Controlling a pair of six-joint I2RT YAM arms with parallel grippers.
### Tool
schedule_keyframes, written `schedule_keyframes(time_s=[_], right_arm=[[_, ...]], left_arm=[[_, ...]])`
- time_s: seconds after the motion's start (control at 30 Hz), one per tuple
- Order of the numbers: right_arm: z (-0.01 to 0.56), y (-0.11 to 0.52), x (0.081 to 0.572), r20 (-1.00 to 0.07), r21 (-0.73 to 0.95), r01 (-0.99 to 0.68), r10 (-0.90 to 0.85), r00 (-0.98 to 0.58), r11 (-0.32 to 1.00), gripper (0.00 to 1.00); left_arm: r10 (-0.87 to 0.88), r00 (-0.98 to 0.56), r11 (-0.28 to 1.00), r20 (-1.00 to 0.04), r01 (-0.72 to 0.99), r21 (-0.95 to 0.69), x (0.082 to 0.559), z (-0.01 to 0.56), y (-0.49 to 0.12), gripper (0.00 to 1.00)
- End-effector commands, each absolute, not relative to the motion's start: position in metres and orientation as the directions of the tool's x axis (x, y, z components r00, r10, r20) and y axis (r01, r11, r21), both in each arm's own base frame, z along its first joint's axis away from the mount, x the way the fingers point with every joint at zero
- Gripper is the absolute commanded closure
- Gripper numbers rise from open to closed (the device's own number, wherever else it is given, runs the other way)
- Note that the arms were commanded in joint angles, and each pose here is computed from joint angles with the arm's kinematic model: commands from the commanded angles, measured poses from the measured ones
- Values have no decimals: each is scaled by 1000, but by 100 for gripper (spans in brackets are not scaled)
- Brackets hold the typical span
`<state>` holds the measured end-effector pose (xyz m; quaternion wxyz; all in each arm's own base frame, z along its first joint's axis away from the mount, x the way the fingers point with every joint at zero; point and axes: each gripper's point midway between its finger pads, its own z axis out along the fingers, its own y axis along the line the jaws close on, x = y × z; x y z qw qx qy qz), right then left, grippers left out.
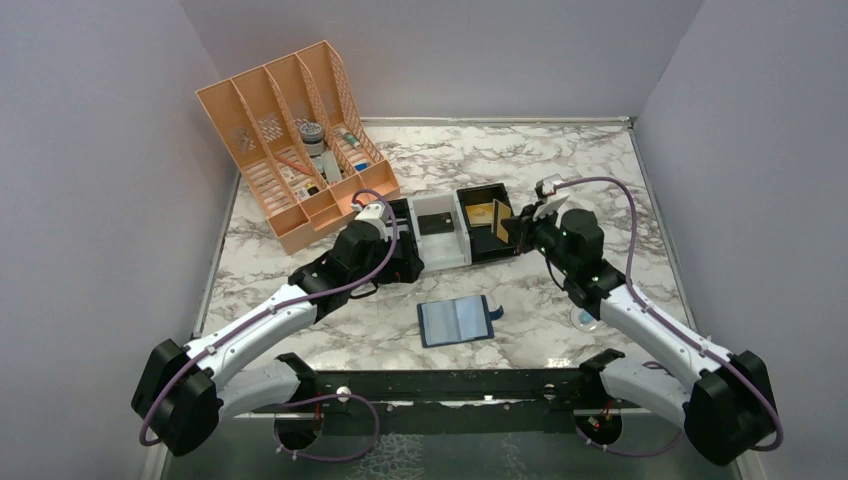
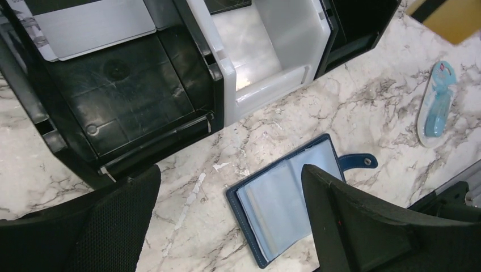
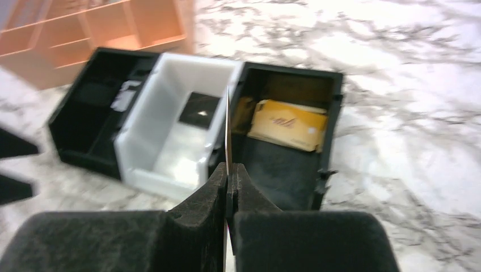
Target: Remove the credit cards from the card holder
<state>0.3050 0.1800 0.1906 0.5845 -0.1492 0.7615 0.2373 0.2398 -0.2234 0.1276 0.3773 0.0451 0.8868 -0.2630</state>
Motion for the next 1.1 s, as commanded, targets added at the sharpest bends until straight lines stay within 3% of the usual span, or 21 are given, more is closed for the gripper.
schedule_keyframes(time_s=[0.0,0.2,0.37,0.57,0.77,1.07], right_arm=[[205,153,350,-976,54,-327,-20,-219,943,99],[194,175,374,-958,27,-427,-99,-270,904,99],[171,166,403,-923,-189,-422,-307,-232,887,99],[132,175,428,-795,-426,-558,-589,-145,712,99],[128,187,429,-727,-583,-597,-683,78,552,99],[95,192,439,-626,-623,-650,-776,80,436,99]], left_arm=[[-121,-714,888,-690,232,-396,235,122,-201,1],[-144,-698,904,-701,196,-380,231,125,-185,1],[-156,-694,908,-702,180,-379,228,125,-179,1],[-156,-702,901,-695,187,-391,226,123,-181,1],[-156,-697,905,-700,183,-384,228,123,-180,1],[-157,-699,907,-698,178,-383,231,124,-182,1]])
